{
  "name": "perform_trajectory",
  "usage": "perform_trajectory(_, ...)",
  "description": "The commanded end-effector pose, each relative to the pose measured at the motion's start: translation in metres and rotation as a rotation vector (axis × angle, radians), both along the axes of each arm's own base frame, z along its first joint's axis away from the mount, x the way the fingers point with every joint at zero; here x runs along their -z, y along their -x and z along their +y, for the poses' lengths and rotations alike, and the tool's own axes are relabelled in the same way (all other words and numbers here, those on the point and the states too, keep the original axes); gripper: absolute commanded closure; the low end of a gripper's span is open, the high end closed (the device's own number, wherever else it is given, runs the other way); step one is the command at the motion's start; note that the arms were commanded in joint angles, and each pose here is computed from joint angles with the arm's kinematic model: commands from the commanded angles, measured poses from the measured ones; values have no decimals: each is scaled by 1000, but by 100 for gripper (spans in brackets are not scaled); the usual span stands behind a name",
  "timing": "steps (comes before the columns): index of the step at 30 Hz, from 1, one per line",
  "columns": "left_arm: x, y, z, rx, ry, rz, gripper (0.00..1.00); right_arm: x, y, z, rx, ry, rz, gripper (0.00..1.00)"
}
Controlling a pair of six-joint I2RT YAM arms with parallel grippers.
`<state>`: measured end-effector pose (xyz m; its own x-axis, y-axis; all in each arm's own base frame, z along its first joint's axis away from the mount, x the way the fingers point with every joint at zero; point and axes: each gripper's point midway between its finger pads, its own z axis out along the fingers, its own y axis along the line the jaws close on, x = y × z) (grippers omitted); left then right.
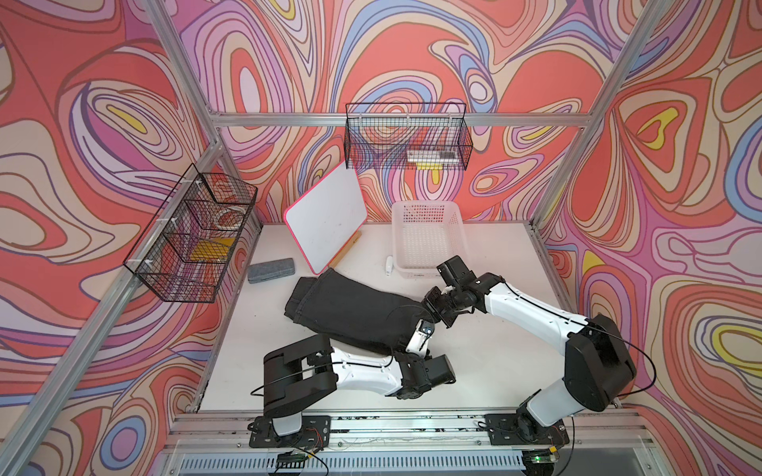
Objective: Roll up the long pants
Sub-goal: Roll the long pant at the center of the board.
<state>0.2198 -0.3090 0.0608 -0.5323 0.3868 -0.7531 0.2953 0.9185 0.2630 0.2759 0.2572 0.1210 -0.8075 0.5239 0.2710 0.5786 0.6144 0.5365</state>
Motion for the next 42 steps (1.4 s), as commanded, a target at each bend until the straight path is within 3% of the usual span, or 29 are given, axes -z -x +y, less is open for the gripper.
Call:
perform_trajectory(1,-8,5,-16,143,136,78,100,-8,0,-3,-14,-27,-27,100)
perform_trajectory(3,-3,15,-23,248,255,197,100,-11,-8,-6,-33,-24,-81,95)
perform_trajectory(5,-2,25,-24,294,395,320,100,-14,-16,-7,-115,5,-148,63)
perform_trajectory(8,-3,39,-21,329,568,501,100,-38,-38,-17,-248,113,-340,42)
perform_trajectory(11,-12,47,-18,348,660,619,100,-66,-51,-29,-295,134,-486,33)
perform_trajectory(14,-16,50,-20,358,741,711,100,-60,-39,-40,-345,131,-478,30)
perform_trajectory(17,-16,45,-17,313,819,762,100,-44,-16,-34,-372,42,-452,29)
perform_trajectory(20,-21,37,-11,280,881,787,100,-34,2,-36,-435,12,-486,33)
perform_trajectory(26,-33,37,1,271,896,850,100,-55,33,-30,-528,-120,-654,64)
perform_trajectory(32,-39,40,4,311,856,884,100,-55,39,-17,-592,-229,-775,84)
perform_trajectory(36,-40,46,7,322,843,903,100,-42,39,13,-690,-290,-780,90)
perform_trajectory(42,-47,55,18,315,874,910,100,-1,20,36,-788,-200,-746,95)
